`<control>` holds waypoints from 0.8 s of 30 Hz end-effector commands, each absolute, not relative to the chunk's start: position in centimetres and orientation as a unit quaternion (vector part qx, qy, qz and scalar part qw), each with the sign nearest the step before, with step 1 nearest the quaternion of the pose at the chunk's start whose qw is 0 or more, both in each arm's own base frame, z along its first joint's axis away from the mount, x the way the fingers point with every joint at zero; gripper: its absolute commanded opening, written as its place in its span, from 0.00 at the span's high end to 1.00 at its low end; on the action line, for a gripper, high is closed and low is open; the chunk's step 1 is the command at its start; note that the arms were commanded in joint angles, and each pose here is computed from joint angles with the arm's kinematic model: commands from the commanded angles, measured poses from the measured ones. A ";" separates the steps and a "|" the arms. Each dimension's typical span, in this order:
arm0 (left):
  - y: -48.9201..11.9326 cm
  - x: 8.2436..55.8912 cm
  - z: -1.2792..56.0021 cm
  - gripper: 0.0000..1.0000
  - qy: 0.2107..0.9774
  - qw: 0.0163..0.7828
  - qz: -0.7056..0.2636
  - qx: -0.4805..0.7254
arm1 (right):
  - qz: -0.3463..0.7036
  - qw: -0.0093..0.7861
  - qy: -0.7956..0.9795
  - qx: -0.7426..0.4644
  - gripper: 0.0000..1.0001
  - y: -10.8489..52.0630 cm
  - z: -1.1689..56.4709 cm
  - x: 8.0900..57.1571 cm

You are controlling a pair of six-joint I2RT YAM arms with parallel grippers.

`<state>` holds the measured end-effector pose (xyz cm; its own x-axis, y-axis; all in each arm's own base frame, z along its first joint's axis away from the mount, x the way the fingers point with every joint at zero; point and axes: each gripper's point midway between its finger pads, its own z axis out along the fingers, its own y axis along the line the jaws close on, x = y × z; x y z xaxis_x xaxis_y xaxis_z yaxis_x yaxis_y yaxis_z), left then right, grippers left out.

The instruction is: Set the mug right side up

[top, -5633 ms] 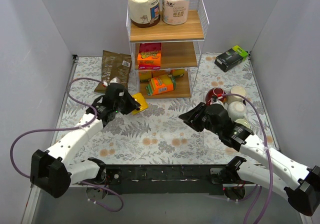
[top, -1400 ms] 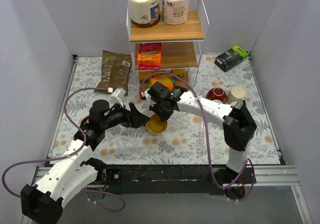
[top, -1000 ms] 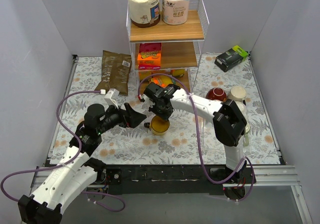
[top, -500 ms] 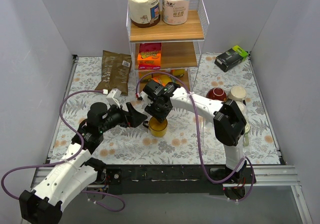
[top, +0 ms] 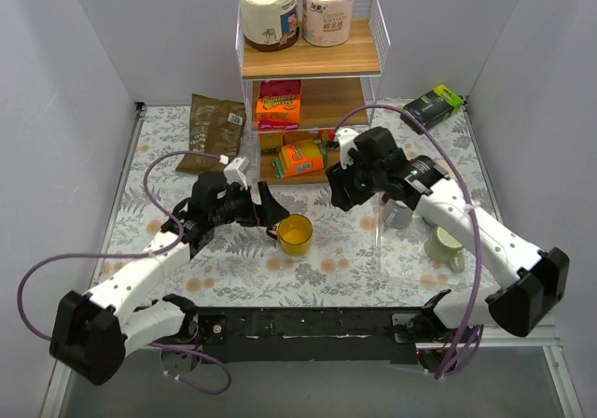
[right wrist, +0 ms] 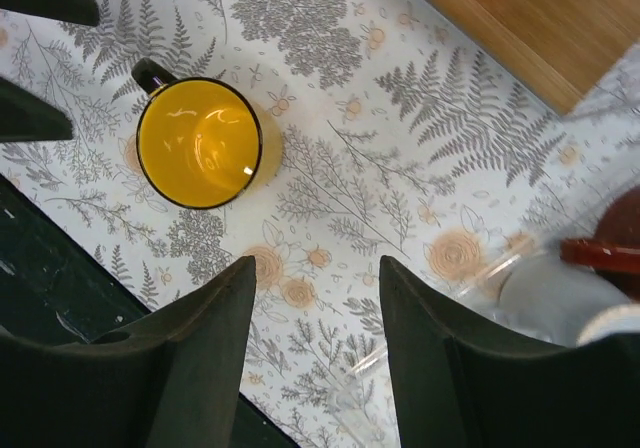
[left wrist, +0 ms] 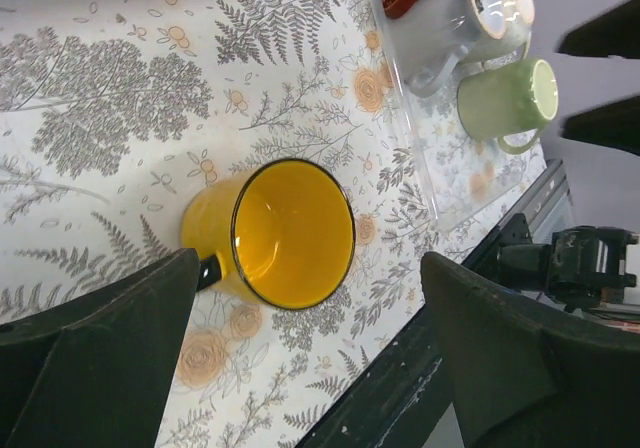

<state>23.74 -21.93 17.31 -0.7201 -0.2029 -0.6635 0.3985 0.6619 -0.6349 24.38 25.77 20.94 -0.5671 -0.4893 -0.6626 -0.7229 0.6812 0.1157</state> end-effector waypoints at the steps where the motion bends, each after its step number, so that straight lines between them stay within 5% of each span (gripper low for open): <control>1: -24.9 25.6 17.8 0.12 0.832 0.360 -0.400 0.132 | 0.224 0.330 0.862 -0.313 0.40 24.3 22.3 23.9; 12: -24.9 27.6 13.2 0.35 0.873 0.325 -0.280 0.231 | 0.234 0.354 0.851 -0.309 0.40 21.9 23.5 22.2; 24: -25.8 26.6 10.1 0.37 0.875 0.265 -0.288 0.284 | 0.234 0.355 0.853 -0.303 0.40 21.1 22.7 22.1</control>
<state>26.36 -24.67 9.01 -0.7361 0.3101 -0.6016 0.5937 0.7227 -0.3539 21.81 20.77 22.13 -0.5896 -0.3701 -0.7179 -0.6700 0.7206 0.1787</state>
